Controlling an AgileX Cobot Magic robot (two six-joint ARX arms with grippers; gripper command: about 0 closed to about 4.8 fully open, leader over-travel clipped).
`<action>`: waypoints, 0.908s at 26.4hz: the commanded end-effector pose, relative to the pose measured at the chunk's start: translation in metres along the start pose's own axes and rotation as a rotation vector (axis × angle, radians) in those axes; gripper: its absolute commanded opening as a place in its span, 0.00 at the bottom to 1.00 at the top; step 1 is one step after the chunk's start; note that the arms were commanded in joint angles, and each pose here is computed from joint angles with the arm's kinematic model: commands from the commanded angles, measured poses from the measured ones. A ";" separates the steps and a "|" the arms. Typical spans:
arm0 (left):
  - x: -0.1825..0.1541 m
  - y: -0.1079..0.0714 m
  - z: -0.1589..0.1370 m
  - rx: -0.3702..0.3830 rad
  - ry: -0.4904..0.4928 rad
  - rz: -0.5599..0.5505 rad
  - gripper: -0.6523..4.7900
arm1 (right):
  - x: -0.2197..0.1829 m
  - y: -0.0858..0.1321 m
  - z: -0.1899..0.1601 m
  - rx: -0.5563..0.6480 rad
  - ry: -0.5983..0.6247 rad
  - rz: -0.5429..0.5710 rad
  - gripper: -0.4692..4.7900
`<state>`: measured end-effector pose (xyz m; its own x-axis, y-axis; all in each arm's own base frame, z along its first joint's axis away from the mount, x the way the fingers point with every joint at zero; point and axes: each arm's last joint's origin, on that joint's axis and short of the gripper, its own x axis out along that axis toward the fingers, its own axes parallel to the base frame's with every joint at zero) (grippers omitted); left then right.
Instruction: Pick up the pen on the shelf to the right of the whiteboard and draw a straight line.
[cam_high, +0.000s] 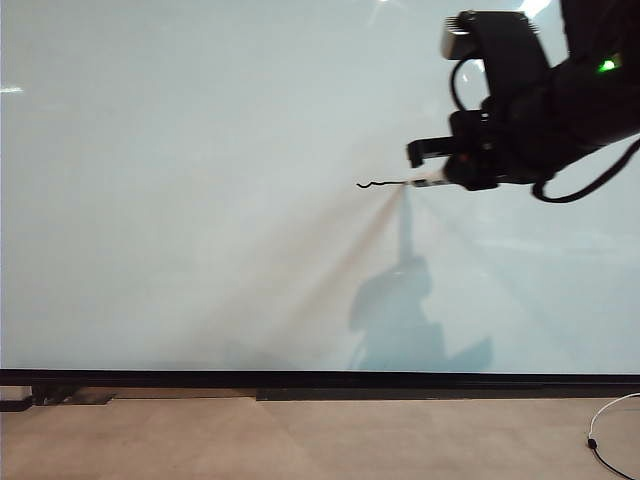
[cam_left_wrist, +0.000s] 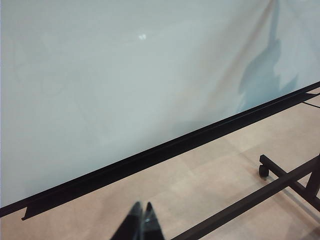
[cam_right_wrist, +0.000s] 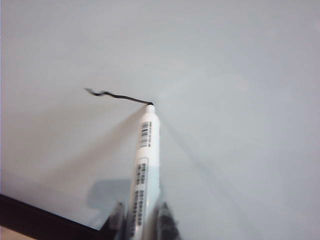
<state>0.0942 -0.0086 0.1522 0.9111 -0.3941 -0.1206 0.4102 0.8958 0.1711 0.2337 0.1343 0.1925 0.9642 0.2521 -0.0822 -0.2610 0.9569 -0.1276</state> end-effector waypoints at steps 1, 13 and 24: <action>0.000 -0.001 0.000 -0.005 -0.001 -0.026 0.11 | -0.006 -0.007 0.000 0.007 -0.017 -0.054 0.08; 0.000 -0.001 0.000 -0.005 -0.008 -0.049 0.11 | -0.012 -0.009 -0.002 0.017 -0.035 0.000 0.08; 0.000 -0.001 0.000 -0.005 -0.008 -0.049 0.11 | -0.011 -0.011 0.002 0.017 -0.073 0.038 0.08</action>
<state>0.0937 -0.0096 0.1524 0.8962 -0.4278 -0.1177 0.4426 0.8810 0.1672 0.2257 0.1216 0.1933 0.9541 0.2976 -0.0345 -0.2996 0.9476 -0.1105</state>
